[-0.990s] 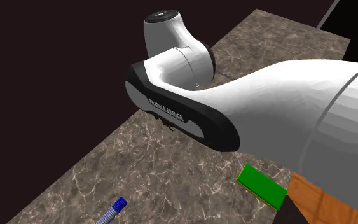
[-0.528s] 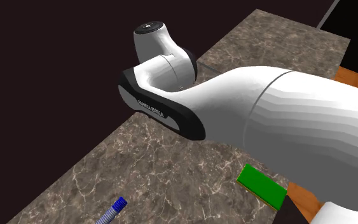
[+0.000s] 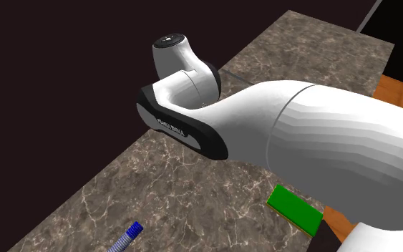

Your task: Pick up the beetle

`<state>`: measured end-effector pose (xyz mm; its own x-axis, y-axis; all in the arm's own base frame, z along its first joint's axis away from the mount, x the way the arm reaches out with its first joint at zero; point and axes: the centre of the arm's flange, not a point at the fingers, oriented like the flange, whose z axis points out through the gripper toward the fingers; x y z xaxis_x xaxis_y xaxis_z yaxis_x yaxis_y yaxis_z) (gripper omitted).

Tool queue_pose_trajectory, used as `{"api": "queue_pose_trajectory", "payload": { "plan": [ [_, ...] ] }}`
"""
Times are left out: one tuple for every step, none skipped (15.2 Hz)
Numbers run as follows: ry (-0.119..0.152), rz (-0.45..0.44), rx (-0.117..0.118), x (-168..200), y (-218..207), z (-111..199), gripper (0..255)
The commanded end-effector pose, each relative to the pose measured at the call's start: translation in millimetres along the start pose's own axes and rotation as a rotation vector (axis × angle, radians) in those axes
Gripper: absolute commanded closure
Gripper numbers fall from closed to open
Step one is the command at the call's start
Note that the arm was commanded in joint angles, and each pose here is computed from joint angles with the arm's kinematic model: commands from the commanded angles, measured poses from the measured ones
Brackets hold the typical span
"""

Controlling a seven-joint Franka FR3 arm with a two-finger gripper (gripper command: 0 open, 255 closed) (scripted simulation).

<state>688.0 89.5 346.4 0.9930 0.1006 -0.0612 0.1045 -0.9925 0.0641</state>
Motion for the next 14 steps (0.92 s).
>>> {"api": "queue_pose_trajectory", "payload": {
  "plan": [
    [0.000, 0.000, 0.000, 0.0, 0.1, 0.7, 255],
    [0.000, 0.000, 0.000, 0.0, 0.1, 0.7, 255],
    [0.000, 0.000, 0.000, 0.0, 0.0, 0.7, 255],
    [0.000, 0.000, 0.000, 0.1, 0.1, 0.6, 255],
    [0.000, 0.000, 0.000, 0.1, 0.0, 0.7, 255],
    [0.000, 0.000, 0.000, 0.2, 0.0, 0.8, 255],
    [0.000, 0.000, 0.000, 0.0, -0.3, 1.9, 255],
    [0.000, 0.000, 0.000, -0.3, 0.0, -3.3, 255],
    [0.000, 0.000, 0.000, -0.7, 0.4, -8.6, 255],
    [0.000, 0.000, 0.000, -1.0, 0.7, -13.9, 255],
    [0.000, 0.000, 0.000, -1.4, 1.1, -19.1, 255],
    [0.000, 0.000, 0.000, -1.6, 1.4, -24.4, 255],
    [0.000, 0.000, 0.000, -1.9, 1.7, -29.6, 255],
    [0.000, 0.000, 0.000, -2.3, 2.1, -34.9, 255]
  ]
}}
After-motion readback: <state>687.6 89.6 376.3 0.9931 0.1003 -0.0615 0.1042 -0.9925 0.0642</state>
